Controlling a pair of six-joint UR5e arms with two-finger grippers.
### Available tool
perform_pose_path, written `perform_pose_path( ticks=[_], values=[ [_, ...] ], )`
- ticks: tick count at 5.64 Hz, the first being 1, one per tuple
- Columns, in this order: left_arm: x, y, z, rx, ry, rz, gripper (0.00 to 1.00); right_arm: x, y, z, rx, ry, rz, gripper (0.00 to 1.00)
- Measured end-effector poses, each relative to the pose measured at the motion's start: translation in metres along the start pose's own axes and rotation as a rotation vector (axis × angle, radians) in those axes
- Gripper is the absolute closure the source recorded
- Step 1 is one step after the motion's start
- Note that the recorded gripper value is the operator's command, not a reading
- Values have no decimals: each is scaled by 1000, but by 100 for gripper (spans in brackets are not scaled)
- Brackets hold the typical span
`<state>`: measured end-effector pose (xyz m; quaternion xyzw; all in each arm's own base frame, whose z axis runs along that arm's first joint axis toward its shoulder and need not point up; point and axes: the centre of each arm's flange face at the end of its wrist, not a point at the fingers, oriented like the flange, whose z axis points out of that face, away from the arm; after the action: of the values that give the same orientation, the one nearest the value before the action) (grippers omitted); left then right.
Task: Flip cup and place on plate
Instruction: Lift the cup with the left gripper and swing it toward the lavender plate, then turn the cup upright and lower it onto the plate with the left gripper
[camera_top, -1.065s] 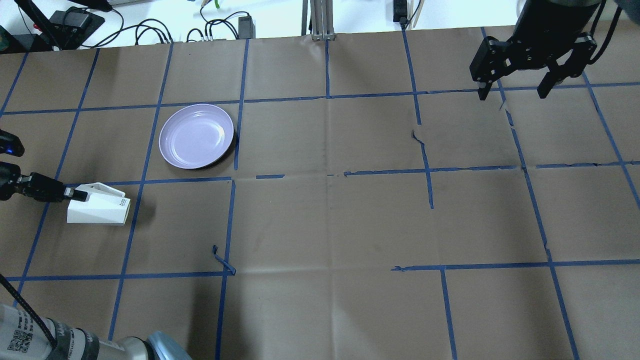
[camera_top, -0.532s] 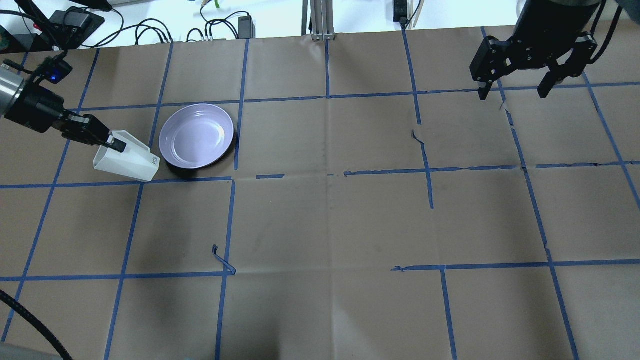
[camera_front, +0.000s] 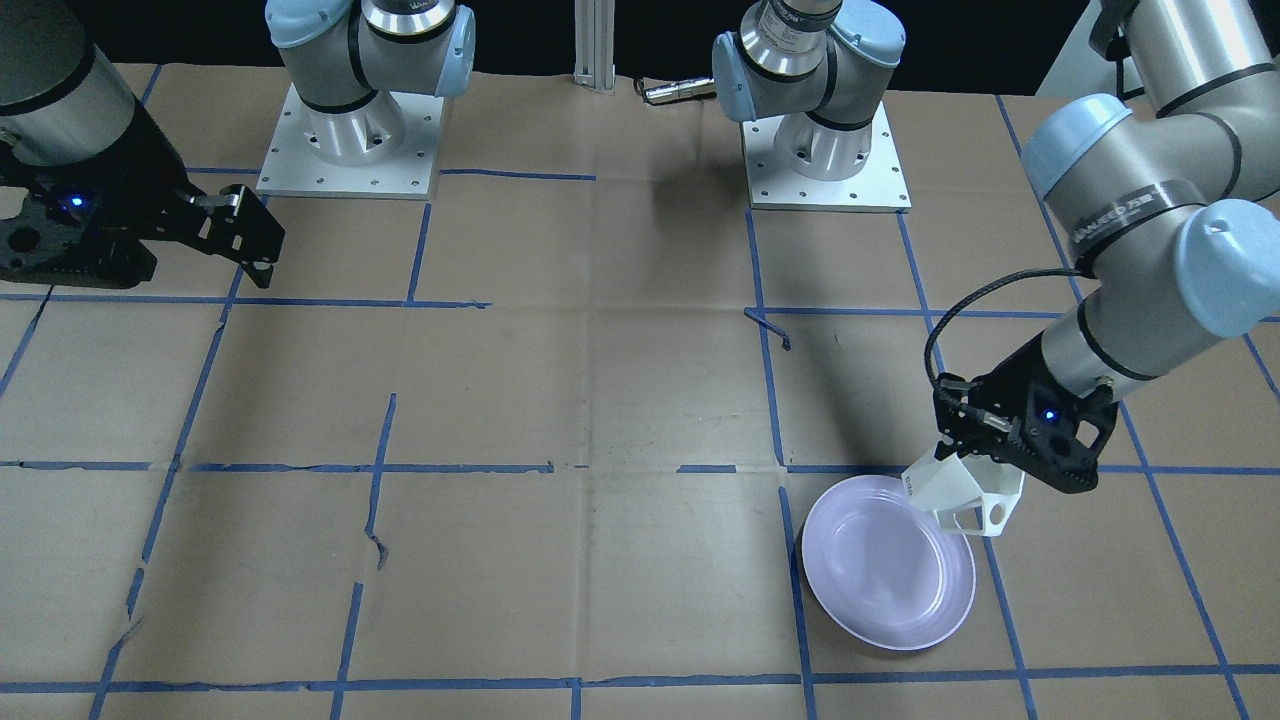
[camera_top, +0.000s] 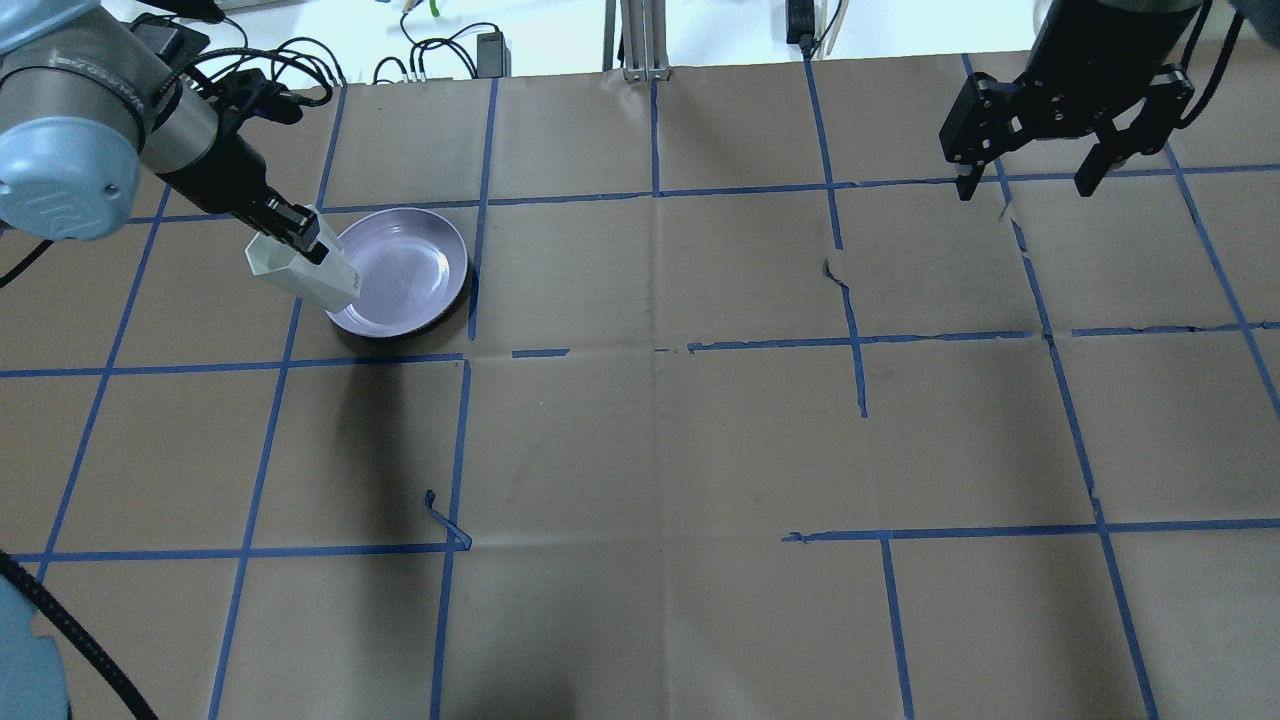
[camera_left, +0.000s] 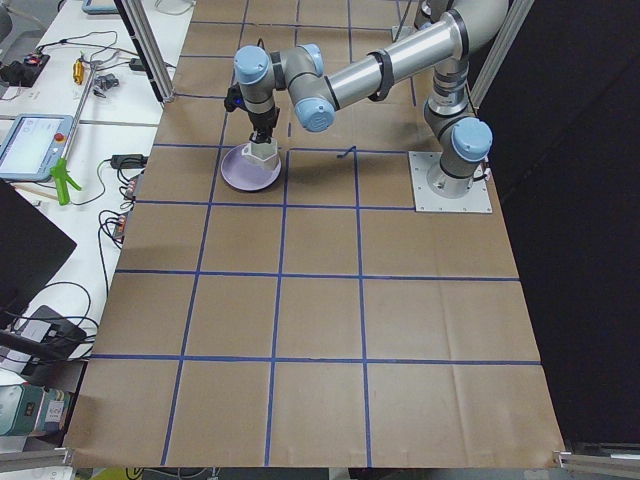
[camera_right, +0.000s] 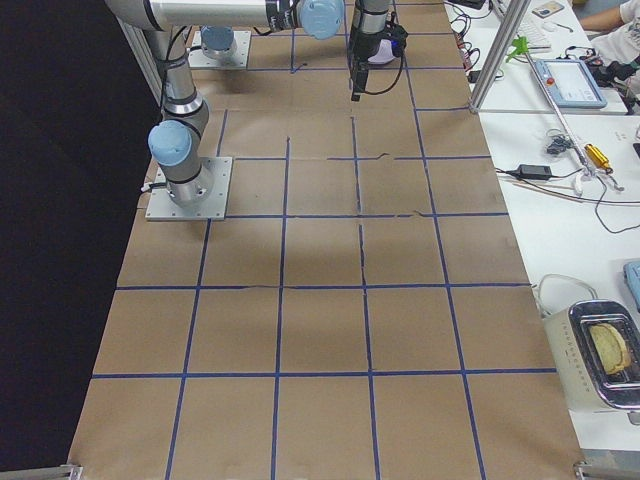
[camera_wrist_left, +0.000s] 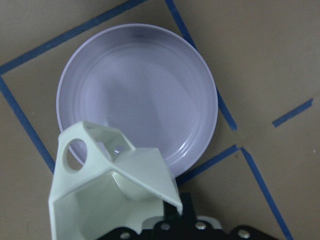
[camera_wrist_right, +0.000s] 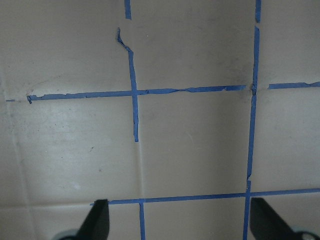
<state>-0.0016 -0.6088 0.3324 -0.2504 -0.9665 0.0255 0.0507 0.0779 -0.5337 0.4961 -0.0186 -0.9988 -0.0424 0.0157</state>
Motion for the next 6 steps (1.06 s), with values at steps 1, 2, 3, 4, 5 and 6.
perform_pose_path(
  ticks=[1, 2, 3, 4, 5, 6],
  values=[
    [19, -21, 14, -8, -75, 23, 100, 0, 0, 0, 0, 0, 0, 0],
    [32, -35, 34, -9, -116, 32, 99, 0, 0, 0, 0, 0, 0, 0],
    [37, -41, 60, -8, -129, 36, 91, 0, 0, 0, 0, 0, 0, 0],
    [39, -44, 82, -15, -128, 37, 2, 0, 0, 0, 1, 0, 0, 0],
    [40, -44, 91, -23, -125, 36, 1, 0, 0, 0, 0, 0, 0, 0],
    [41, -44, 84, -28, -123, 33, 1, 0, 0, 0, 0, 0, 0, 0]
  ],
)
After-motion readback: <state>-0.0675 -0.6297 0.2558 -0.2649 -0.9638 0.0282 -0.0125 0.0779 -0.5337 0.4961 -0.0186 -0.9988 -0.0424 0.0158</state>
